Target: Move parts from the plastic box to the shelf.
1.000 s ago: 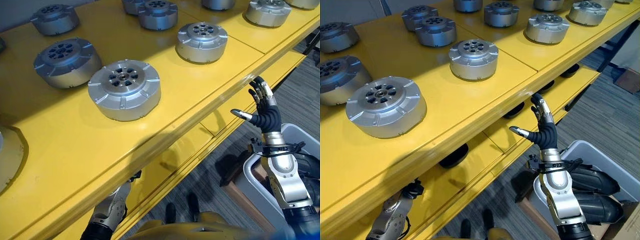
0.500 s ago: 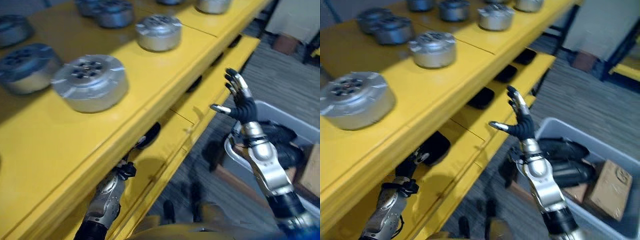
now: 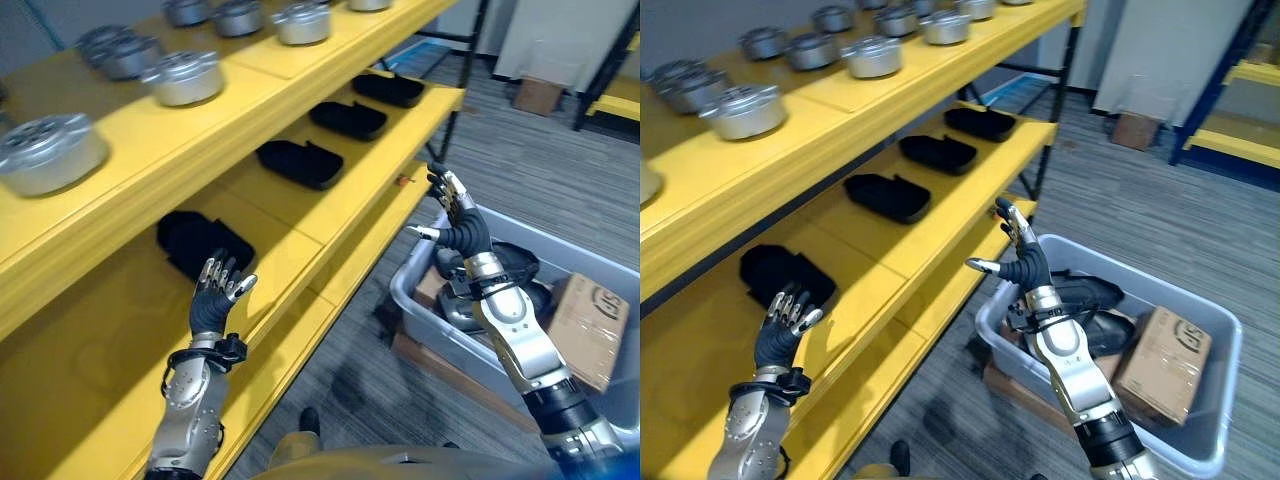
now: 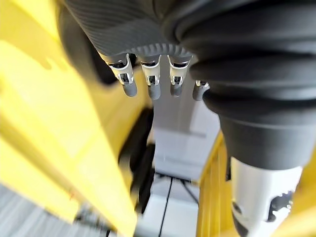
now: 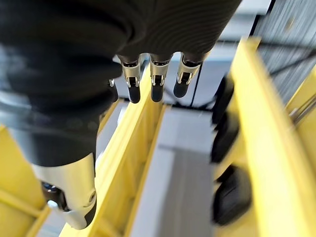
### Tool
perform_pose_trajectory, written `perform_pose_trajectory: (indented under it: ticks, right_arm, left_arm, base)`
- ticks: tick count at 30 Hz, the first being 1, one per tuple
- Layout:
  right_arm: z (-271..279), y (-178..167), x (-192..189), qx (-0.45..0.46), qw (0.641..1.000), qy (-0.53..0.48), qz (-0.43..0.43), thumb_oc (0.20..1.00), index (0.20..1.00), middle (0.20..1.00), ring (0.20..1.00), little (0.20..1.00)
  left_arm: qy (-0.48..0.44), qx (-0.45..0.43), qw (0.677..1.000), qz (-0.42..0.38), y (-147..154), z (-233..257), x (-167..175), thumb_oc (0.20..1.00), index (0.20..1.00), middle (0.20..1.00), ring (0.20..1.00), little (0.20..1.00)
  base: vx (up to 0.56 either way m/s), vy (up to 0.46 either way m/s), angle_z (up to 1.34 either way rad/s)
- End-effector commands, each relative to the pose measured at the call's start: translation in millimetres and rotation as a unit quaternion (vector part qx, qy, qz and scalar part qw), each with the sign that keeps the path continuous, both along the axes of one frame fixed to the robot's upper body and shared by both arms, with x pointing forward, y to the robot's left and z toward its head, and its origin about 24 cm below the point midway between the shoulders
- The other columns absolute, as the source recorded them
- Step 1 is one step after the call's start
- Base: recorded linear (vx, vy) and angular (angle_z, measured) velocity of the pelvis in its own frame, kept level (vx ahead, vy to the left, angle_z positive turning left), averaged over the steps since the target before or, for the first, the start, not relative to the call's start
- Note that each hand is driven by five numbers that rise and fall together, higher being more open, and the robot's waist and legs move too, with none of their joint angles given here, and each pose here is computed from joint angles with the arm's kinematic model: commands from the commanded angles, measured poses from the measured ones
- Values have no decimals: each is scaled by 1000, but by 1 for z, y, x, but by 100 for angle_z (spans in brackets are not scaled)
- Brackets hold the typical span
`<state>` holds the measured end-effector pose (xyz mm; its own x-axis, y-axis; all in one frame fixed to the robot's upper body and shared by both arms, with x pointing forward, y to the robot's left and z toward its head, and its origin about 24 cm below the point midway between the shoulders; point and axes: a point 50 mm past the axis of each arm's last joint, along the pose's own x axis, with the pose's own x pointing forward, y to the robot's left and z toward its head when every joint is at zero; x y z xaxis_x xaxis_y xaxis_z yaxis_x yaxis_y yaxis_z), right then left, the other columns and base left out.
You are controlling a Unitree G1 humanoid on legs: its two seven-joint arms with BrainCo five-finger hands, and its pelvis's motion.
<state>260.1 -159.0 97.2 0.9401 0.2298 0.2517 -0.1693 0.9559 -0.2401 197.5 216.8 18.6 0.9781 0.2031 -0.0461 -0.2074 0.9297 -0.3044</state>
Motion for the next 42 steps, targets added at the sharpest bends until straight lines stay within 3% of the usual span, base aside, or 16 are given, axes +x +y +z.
perform_pose_trajectory:
  ticks: [1, 20, 30, 42]
  right_arm:
    - [38, 11, -3, 58, 994, -87, 29, 1000, 1000, 1000, 1000, 1000]
    - [27, -18, -24, 48, 996, -74, -4, 1000, 1000, 1000, 1000, 1000]
    - [13, -23, -30, 27, 999, -45, -6, 1000, 1000, 1000, 1000, 1000]
    - [3, -16, -31, 27, 999, -13, 14, 1000, 1000, 1000, 1000, 1000]
  left_arm:
    - [-96, 47, 994, -17, 8, 42, 19, 1000, 1000, 1000, 1000, 1000]
    - [-102, 20, 992, -66, -15, 39, 24, 1000, 1000, 1000, 1000, 1000]
    - [-94, 23, 992, -79, -14, 33, 16, 1000, 1000, 1000, 1000, 1000]
    - [-111, 54, 990, -65, -1, 46, 18, 1000, 1000, 1000, 1000, 1000]
  base:
    - [-2, -223, -12]
    - [20, -171, -17]
    - [231, 196, -81]
    - [82, 142, -18]
